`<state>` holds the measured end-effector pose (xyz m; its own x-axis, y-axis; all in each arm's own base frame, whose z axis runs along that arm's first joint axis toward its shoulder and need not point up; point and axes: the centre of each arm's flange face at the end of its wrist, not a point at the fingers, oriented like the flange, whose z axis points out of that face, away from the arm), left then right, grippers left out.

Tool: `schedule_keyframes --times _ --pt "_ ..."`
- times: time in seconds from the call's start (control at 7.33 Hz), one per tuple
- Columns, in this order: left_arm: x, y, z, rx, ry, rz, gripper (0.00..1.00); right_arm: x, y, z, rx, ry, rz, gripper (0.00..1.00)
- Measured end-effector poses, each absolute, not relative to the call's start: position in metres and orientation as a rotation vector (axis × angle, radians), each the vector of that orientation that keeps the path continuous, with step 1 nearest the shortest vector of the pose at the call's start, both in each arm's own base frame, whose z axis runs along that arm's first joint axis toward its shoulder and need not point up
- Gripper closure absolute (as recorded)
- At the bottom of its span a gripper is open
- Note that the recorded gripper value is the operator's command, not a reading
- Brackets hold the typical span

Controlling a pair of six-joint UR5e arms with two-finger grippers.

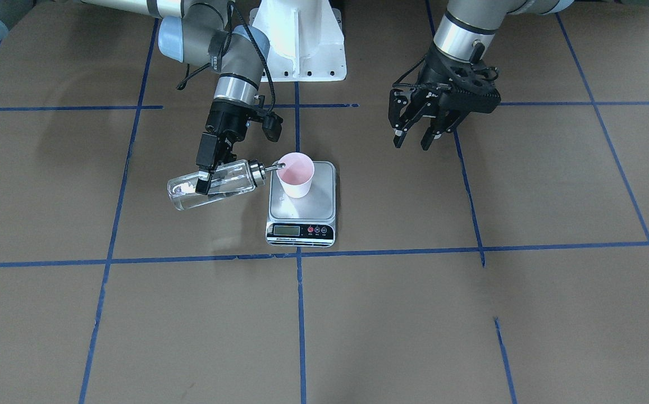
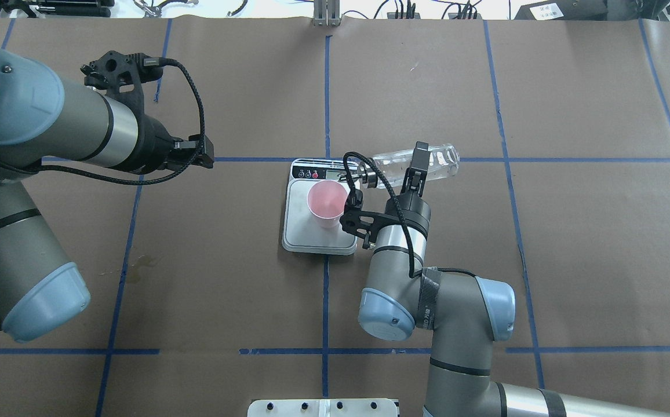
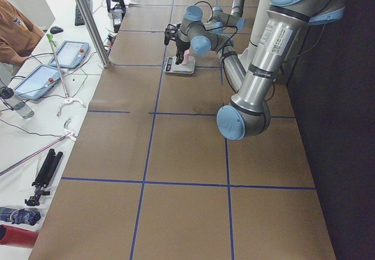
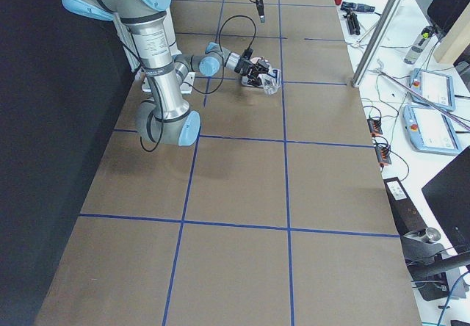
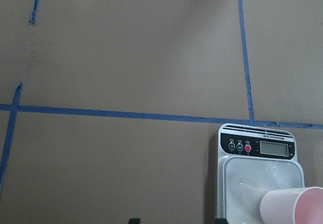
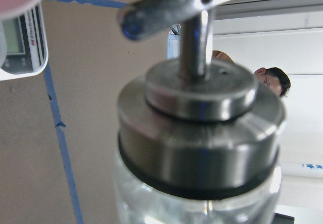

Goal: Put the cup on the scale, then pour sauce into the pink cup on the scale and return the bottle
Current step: 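Tilt the bottle spout over the pink cup with the right gripper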

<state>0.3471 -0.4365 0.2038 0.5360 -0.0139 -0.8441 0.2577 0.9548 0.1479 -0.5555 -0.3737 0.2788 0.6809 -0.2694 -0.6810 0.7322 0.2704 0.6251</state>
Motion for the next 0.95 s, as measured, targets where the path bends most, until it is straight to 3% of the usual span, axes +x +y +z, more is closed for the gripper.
schedule_keyframes --times 0.95 --pt "0.3482 -0.4368 0.2048 0.265 0.994 -0.166 0.39 -0.5492 -0.3800 0.2729 1.075 0.799 -0.935 1.00"
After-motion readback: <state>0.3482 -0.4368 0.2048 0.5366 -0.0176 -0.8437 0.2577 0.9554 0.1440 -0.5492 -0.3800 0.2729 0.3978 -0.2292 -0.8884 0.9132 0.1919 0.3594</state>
